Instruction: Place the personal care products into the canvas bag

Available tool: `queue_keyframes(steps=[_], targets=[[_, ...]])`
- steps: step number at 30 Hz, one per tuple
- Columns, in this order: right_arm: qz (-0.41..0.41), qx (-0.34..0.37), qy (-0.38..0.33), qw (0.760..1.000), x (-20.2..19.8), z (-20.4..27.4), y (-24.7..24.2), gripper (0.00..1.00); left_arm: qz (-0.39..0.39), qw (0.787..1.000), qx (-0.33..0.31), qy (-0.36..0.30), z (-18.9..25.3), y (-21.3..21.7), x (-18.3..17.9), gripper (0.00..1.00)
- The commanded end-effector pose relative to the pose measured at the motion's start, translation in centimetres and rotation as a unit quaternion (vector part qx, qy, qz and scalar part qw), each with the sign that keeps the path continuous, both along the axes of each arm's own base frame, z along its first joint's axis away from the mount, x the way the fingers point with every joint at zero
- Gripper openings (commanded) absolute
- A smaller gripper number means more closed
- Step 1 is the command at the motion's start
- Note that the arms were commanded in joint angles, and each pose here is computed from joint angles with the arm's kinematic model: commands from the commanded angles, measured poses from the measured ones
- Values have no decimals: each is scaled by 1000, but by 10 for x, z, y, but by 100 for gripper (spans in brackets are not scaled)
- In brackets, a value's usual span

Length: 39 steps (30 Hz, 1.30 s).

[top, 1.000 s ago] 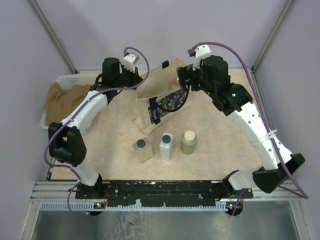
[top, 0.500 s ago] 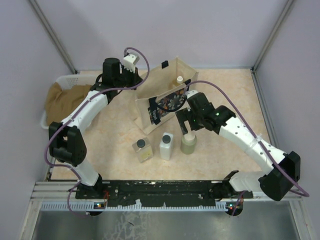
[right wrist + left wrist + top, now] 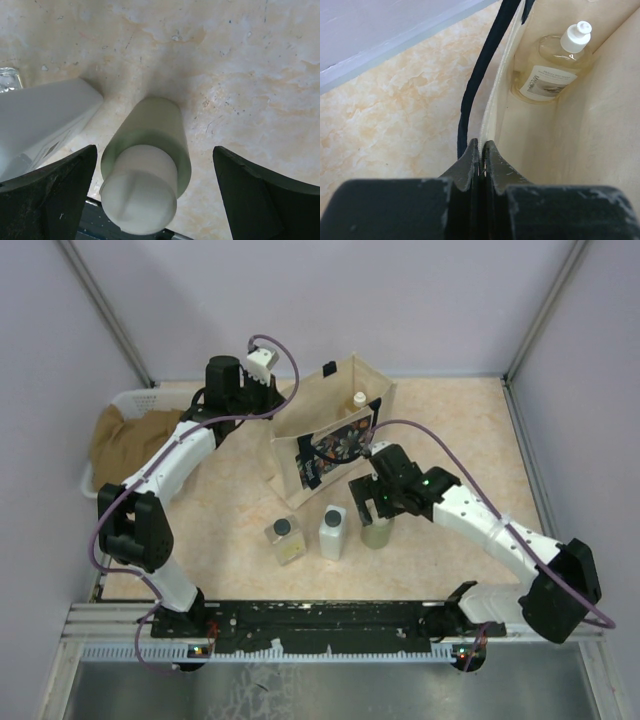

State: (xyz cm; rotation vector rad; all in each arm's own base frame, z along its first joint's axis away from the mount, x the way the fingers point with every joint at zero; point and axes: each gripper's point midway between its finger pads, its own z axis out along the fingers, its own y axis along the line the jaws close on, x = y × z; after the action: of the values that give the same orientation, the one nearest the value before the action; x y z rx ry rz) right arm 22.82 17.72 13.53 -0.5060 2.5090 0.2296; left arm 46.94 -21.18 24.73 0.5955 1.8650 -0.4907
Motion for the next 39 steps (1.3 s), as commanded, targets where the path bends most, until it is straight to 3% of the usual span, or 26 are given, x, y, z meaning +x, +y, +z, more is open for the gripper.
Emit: queue_keyframes(steps=[1, 12, 20, 23, 31, 39], targets=[[14, 5, 4, 1000, 2, -13, 14, 99, 9, 1000, -1, -20, 14, 4, 8, 0], [29, -65, 29, 997, -4, -36, 14, 99, 9, 1000, 0, -18, 11, 4, 7, 0], [19, -84, 16, 996, -3, -31, 3, 88, 7, 1000, -2, -17, 11, 3, 7, 0], [18, -87, 14, 996, -3, -31, 2, 79, 8, 1000, -2, -16, 11, 3, 7, 0], [-9, -96, -12, 995, 4, -21, -7, 36, 7, 1000, -3, -17, 11, 2, 8, 0], [-19, -86, -33, 996, 11, -12, -5, 21, 6, 1000, -4, -15, 11, 2, 8, 0]])
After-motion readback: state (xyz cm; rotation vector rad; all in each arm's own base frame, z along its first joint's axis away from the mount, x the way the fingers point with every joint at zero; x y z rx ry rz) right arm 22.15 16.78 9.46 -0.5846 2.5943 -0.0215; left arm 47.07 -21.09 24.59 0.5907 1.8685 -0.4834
